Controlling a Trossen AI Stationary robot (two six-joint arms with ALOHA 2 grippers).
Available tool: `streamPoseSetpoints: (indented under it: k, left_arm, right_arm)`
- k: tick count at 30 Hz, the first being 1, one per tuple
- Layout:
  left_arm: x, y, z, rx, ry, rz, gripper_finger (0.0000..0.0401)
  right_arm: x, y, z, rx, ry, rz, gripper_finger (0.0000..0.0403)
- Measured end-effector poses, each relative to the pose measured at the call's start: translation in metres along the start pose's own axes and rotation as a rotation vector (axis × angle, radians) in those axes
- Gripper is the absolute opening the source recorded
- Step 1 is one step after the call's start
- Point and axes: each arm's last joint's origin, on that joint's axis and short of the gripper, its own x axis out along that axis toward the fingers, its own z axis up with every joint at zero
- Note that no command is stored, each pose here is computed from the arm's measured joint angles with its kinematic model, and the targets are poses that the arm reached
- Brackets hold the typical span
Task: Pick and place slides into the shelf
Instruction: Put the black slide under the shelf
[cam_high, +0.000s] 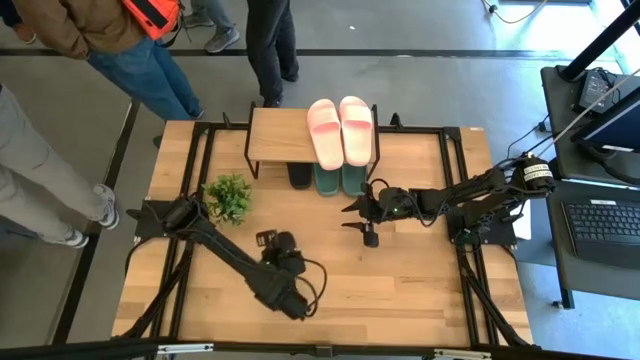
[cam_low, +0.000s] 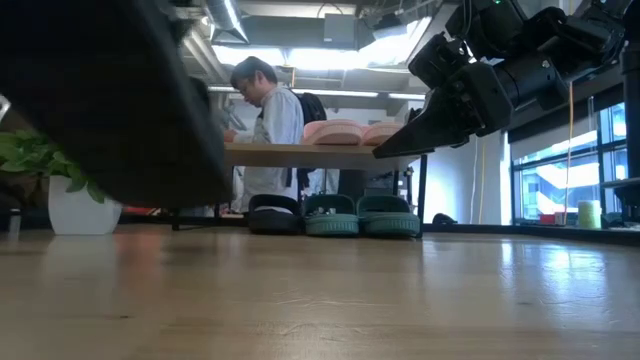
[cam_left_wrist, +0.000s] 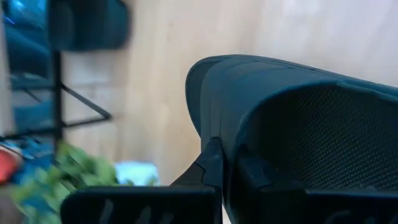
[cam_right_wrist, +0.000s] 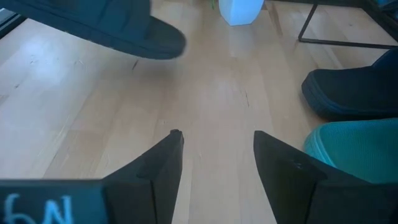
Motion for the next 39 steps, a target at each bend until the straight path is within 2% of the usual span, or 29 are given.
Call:
streamPoseSetpoints:
  k: [5, 9, 20, 28, 39]
  left_arm:
    - [0.010, 0.013, 0.015, 0.096, -0.040, 0.073, 0.0003]
    - [0.020, 0.022, 0.023, 0.129, -0.048, 0.123, 0.0003]
    - [0.056, 0.033, 0.016, 0.186, 0.057, 0.216, 0.0004]
    - [0.063, 0.056, 0.001, 0.142, 0.041, 0.263, 0.0005]
    - [0.083, 0.089, -0.015, 0.060, -0.001, 0.315, 0.0006]
  right_arm:
    - [0.000, 0.000, 0.000, 0.000, 0.000, 0.000, 0.0197]
    - [0.000, 0.000, 0.000, 0.000, 0.002, 0.000, 0.0197]
    - [0.000, 0.000, -0.001, -0.004, 0.007, 0.000, 0.0197]
    - [0.000, 0.000, 0.000, -0.029, 0.002, -0.001, 0.0197]
    - [0.000, -0.013, 0.000, -0.011, -0.004, -0.065, 0.0197]
